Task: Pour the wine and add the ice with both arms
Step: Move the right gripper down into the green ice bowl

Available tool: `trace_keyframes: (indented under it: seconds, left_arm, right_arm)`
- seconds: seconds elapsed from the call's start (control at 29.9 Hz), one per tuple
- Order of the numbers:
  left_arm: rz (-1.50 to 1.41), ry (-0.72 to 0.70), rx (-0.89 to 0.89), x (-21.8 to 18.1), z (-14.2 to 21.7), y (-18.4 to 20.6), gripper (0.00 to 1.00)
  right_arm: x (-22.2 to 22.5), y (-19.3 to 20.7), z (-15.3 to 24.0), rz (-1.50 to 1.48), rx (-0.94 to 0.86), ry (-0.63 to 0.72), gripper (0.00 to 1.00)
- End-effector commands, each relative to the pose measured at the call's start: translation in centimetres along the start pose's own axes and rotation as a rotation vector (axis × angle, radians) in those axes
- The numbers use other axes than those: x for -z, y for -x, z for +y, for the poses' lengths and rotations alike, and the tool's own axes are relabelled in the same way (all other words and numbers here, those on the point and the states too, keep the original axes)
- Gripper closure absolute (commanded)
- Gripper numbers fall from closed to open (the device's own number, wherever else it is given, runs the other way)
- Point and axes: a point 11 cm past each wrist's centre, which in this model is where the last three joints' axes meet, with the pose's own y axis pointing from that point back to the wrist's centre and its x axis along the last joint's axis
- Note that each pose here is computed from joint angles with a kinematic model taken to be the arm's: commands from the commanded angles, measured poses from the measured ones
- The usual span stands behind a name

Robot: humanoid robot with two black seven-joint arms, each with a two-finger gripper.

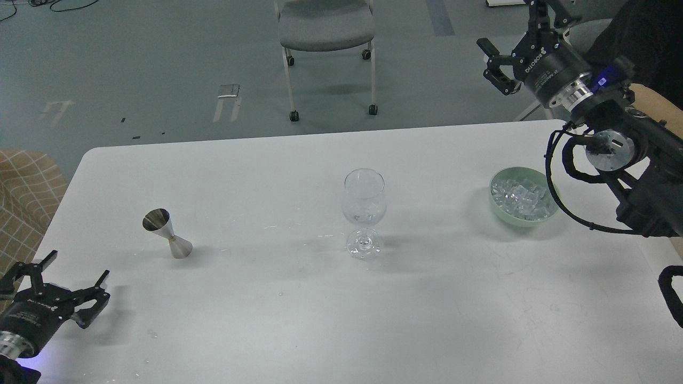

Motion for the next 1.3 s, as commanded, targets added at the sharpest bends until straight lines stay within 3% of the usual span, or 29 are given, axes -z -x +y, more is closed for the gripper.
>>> trace_keyframes:
  seconds: [0.0,0.13,0.43,0.57,0.8,1.0,1.27]
  left_arm:
    - [-0.087,0.040,0.058,-4.2,-1.6,3.1,0.02]
    - [-0.245,0.104,0.130,-9.2,-4.3,8.3,0.02]
    - [-0.558,0.286,0.167,-12.3,-8.4,14.8,0.02]
    - [-0.638,0.301,0.251,-11.3,-10.5,18.5,0.02]
    - [-0.741,0.171,0.335,-7.5,-13.5,22.2,0.02]
    - [-0.724,0.144,0.389,-5.3,-14.7,23.9,0.02]
    - [-0.687,0.137,0.430,-3.7,-15.6,25.1,0.02]
  right_arm:
    - [0.5,0.2,-0.3,0.034,0.014,0.003,0.00]
    - [0.1,0.8,-0.5,0.157,0.068,0.064,0.00]
    - [1.4,0.8,0.8,0.445,0.168,0.162,0.00]
    - [2.5,0.3,2.3,0.663,0.195,0.210,0.00]
    - [3.7,-0.5,6.8,1.131,0.253,0.295,0.00]
    - [1.7,-1.4,11.3,1.482,0.325,0.360,0.00]
    - [-2.4,-4.6,16.9,1.691,0.349,0.435,0.00]
